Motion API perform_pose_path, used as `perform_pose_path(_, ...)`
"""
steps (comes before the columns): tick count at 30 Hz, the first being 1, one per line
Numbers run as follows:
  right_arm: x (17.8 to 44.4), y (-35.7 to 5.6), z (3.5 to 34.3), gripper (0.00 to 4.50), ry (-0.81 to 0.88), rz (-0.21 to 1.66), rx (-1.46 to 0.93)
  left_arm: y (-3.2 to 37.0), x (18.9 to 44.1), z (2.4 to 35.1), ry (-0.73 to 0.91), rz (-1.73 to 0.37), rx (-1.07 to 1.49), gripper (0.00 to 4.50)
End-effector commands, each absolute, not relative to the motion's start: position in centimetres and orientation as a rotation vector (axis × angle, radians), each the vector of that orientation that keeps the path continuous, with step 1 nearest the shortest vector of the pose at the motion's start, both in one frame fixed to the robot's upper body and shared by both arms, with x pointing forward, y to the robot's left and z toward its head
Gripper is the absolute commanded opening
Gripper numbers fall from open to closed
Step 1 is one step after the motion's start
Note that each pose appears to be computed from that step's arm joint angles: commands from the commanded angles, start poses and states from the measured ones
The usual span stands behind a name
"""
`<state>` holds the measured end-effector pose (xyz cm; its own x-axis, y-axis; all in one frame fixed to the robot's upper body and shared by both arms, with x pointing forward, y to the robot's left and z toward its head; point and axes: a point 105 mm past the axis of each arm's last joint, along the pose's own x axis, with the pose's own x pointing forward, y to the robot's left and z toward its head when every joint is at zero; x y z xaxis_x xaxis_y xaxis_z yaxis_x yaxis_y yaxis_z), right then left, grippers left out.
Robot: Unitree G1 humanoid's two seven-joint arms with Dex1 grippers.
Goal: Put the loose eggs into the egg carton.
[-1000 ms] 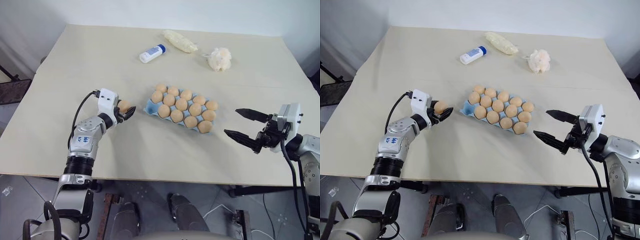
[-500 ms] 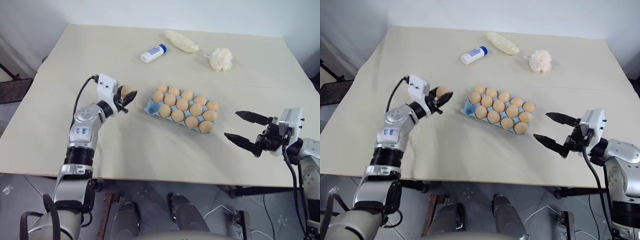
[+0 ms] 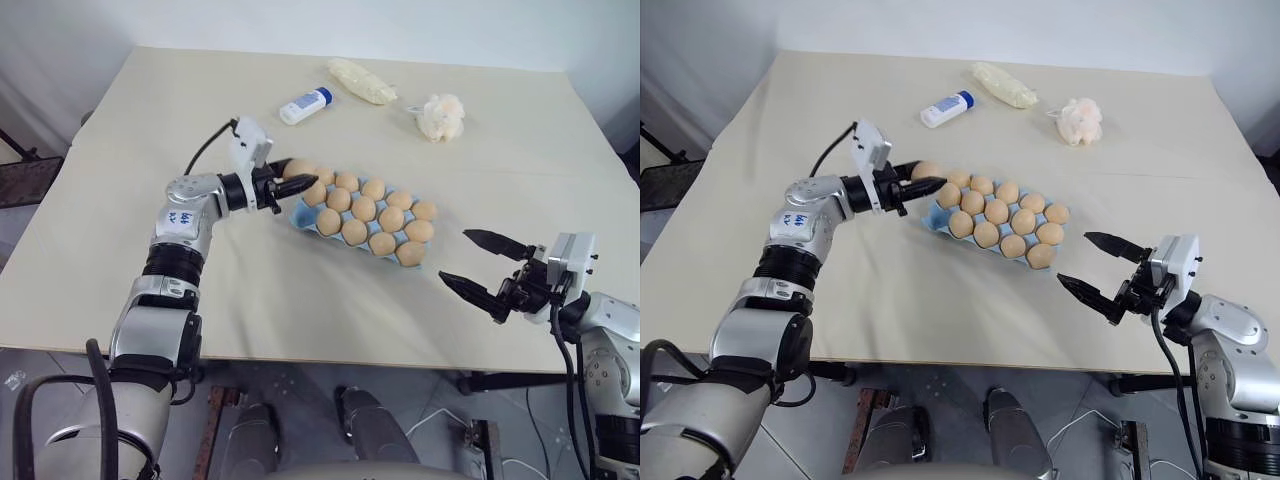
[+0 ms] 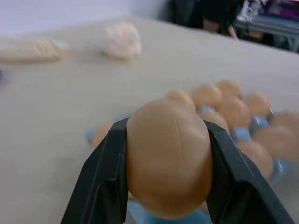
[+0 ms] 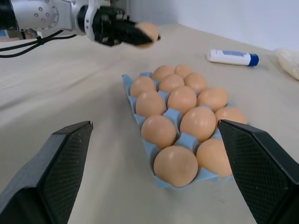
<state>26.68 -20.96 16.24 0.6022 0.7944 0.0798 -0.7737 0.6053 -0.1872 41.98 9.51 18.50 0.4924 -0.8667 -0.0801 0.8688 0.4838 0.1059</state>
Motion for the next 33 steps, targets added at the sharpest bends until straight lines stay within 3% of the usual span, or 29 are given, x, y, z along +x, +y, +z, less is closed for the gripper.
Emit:
perform_pose_path(1,26.0,-21.1,17.4,4.5,-0.215,0.881,-0.172,8.8,41.7,19.8,-0.014,-1.11,0.185,1.66)
perform_pose_path(9,25.6,-21.1,16.9,4.5,-0.198,0.85,-0.164,7.6,41.7,18.6,0.007,-1.146,0.2,1.66)
perform_pose_path(18,25.9,-21.4,17.3,4.5,-0.197,0.839,-0.175,7.9,42.1,18.4,0.011,-1.112,0.25,4.45)
perform_pose_path(24,26.2,-21.4,17.8,4.5,-0.2,0.845,-0.185,9.0,42.4,19.8,-0.026,-1.074,0.3,4.45)
perform_pose_path(33,26.9,-21.5,18.5,4.5,-0.18,0.896,-0.209,12.8,39.6,19.8,-0.051,-1.139,0.261,4.45)
